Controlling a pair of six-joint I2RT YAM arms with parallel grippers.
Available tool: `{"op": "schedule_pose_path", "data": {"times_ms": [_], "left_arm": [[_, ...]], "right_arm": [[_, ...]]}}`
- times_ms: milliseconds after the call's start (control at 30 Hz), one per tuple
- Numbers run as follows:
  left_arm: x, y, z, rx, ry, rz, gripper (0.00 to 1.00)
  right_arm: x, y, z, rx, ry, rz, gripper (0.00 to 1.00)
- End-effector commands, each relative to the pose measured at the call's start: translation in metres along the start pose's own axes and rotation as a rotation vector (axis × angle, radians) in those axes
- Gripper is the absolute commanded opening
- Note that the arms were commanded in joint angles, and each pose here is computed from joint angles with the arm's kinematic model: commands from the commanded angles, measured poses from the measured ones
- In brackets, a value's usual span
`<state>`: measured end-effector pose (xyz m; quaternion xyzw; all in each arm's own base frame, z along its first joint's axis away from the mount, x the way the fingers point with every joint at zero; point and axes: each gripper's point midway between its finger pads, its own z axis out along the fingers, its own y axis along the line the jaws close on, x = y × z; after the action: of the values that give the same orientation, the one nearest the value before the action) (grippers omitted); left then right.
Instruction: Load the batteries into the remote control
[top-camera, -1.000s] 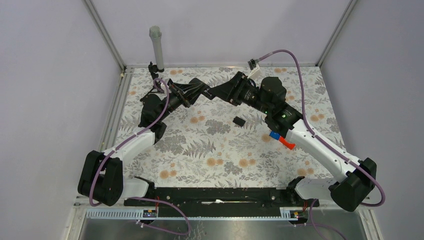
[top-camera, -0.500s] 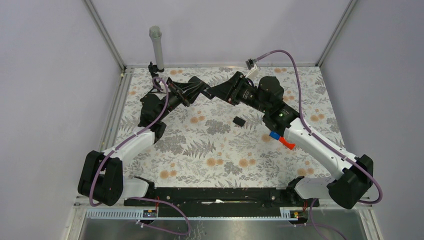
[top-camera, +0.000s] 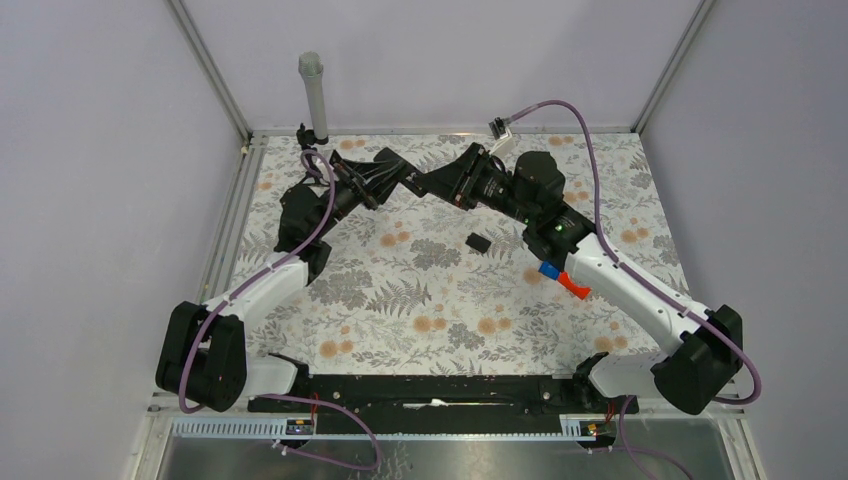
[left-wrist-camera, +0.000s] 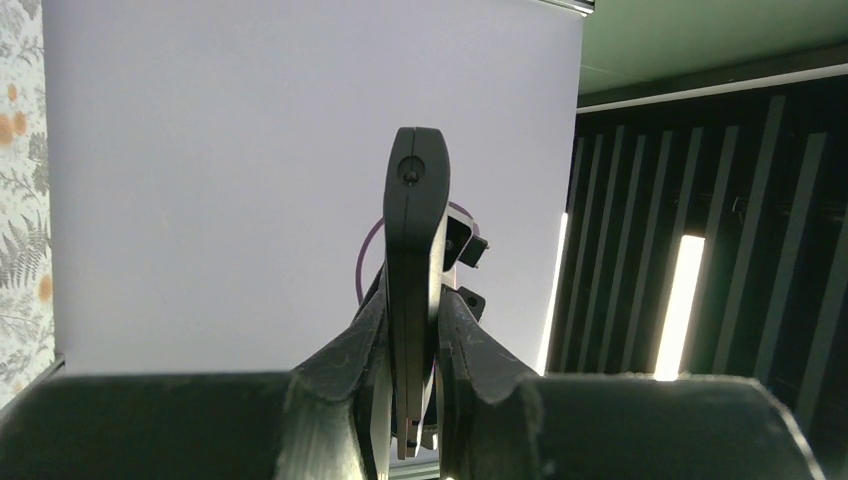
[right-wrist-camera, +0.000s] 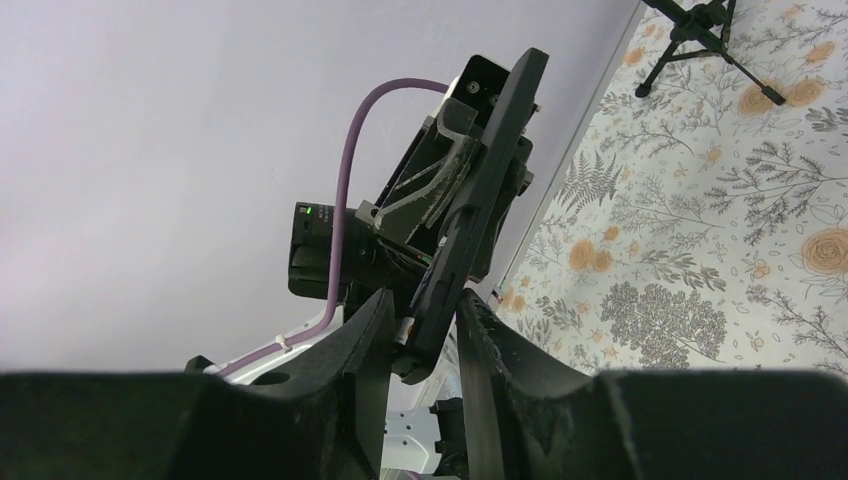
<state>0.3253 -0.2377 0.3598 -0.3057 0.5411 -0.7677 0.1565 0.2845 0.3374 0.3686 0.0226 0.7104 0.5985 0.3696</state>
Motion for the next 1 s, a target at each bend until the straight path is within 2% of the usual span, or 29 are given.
{"op": "schedule_pose_path", "data": {"times_ms": [0, 67, 200, 267, 367, 433, 500, 633, 800, 967], "left_arm": [[0.026, -0.044, 0.001, 0.12, 0.077, 0.113, 0.0], [0.025, -0.043, 0.002, 0.109, 0.069, 0.129, 0.0], [0.012, -0.029, 0.0, 0.048, 0.015, 0.196, 0.0], [0.003, -0.019, -0.001, 0.008, -0.015, 0.221, 0.0], [-0.004, -0.01, -0.003, -0.016, -0.029, 0.239, 0.0], [-0.005, -0.008, -0.003, -0.021, -0.026, 0.256, 0.0], [-0.005, -0.006, -0.003, -0.032, -0.023, 0.271, 0.0], [-0.004, -0.005, -0.004, -0.035, -0.018, 0.289, 0.0], [-0.004, -0.004, -0.004, -0.036, -0.015, 0.288, 0.0], [-0.003, -0.008, -0.003, -0.024, -0.011, 0.294, 0.0]], "right_arm": [[-0.003, 0.0, 0.004, -0.008, 0.009, 0.004, 0.32], [-0.003, -0.003, 0.004, -0.004, 0.01, 0.005, 0.35], [-0.009, 0.001, -0.003, -0.026, 0.007, -0.03, 0.68], [-0.013, 0.004, -0.007, -0.041, -0.005, -0.052, 0.81], [-0.015, 0.009, -0.012, -0.079, -0.003, -0.077, 0.88], [-0.015, 0.009, -0.014, -0.092, 0.005, -0.075, 0.88], [-0.013, 0.006, -0.013, -0.088, 0.014, -0.062, 0.83], [-0.011, -0.003, -0.01, -0.076, 0.038, -0.027, 0.67], [-0.01, -0.007, -0.005, -0.067, 0.058, -0.008, 0.51], [-0.003, -0.016, -0.002, -0.045, 0.09, 0.003, 0.45]]}}
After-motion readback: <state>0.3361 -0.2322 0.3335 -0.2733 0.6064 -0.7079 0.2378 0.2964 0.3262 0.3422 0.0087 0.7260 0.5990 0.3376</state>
